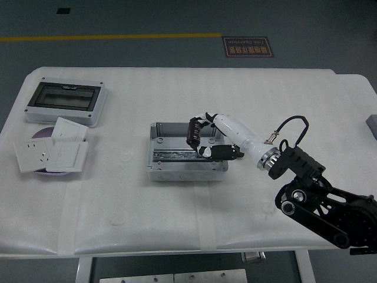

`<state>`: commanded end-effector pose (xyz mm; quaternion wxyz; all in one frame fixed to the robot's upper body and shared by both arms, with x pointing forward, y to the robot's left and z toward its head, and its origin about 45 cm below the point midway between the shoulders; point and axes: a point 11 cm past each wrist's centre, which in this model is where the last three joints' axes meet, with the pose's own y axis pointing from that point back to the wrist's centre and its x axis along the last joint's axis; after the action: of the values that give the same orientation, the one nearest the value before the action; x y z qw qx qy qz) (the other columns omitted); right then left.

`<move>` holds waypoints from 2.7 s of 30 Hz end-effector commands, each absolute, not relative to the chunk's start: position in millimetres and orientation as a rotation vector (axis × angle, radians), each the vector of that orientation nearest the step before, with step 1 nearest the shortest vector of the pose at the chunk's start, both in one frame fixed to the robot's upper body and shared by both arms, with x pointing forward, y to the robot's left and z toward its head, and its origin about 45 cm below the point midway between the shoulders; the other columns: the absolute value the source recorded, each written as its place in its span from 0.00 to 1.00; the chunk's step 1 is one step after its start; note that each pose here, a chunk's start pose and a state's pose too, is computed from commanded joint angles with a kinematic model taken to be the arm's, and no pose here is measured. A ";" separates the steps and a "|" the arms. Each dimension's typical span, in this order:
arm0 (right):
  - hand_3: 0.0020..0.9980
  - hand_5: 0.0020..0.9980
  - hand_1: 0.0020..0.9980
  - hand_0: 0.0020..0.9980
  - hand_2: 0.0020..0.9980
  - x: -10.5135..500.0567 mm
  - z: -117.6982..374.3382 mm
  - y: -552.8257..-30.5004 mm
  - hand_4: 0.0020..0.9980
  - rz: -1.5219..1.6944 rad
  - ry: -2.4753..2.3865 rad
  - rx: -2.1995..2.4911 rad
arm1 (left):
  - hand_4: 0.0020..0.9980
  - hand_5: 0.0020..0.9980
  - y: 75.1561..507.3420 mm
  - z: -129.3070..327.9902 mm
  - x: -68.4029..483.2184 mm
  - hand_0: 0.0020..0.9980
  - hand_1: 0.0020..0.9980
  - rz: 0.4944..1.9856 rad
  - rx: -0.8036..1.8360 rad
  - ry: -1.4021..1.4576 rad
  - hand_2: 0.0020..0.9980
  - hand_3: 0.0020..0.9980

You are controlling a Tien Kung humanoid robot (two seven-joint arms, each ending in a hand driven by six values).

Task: Pick up the battery,place it into the box

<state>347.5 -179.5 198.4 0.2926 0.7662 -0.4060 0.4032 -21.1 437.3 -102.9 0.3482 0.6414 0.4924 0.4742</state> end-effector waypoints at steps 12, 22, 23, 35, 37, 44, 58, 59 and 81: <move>0.95 0.44 0.87 0.96 0.88 361.4 211.7 -214.9 0.79 1.085 -1.160 1.969 | 0.71 0.30 436.0 -103.2 -22.4 0.68 0.68 1.221 1.664 1.284 0.61 0.70; 0.90 0.45 0.79 0.85 0.81 386.1 200.9 -290.2 0.80 0.979 -1.148 1.815 | 0.71 0.30 437.3 -102.8 -21.2 0.68 0.68 1.223 1.664 1.279 0.61 0.70; 0.90 0.45 0.79 0.85 0.81 386.9 197.8 -293.3 0.80 0.969 -1.131 1.806 | 0.71 0.30 437.2 -102.8 -20.7 0.68 0.68 1.224 1.663 1.278 0.61 0.70; 0.85 0.45 0.72 0.77 0.78 382.9 171.0 -294.0 0.80 0.878 -0.925 1.784 | 0.71 0.31 437.1 -103.1 -19.6 0.68 0.68 1.221 1.664 1.266 0.61 0.69; 0.85 0.45 0.72 0.77 0.78 383.3 170.2 -292.1 0.80 0.873 -0.909 1.784 | 0.71 0.31 436.8 -103.2 -19.7 0.68 0.68 1.220 1.663 1.266 0.61 0.69; 0.86 0.51 0.72 0.77 0.78 387.7 167.0 -287.3 0.86 0.861 -0.868 1.763 | 0.69 0.31 435.1 -104.0 -18.8 0.68 0.68 1.217 1.657 1.261 0.61 0.69; 0.89 0.64 0.73 0.79 0.79 394.5 161.1 -274.7 0.99 0.859 -0.786 1.712 | 0.68 0.30 434.4 -104.3 -17.6 0.68 0.68 1.209 1.658 1.253 0.61 0.68; 0.89 0.64 0.73 0.79 0.79 394.9 160.7 -274.3 0.99 0.858 -0.783 1.710 | 0.68 0.30 434.3 -104.4 -17.5 0.68 0.68 1.208 1.658 1.252 0.61 0.68; 0.89 0.67 0.73 0.80 0.79 397.9 156.1 -272.6 1.00 0.888 -0.800 1.692 | 0.64 0.30 432.8 -105.2 -16.2 0.68 0.68 1.211 1.650 1.246 0.60 0.67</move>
<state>397.9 -272.6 156.1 0.5098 0.7026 -0.3324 0.3688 -16.2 432.8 -105.2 0.3642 0.6412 0.4844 0.4707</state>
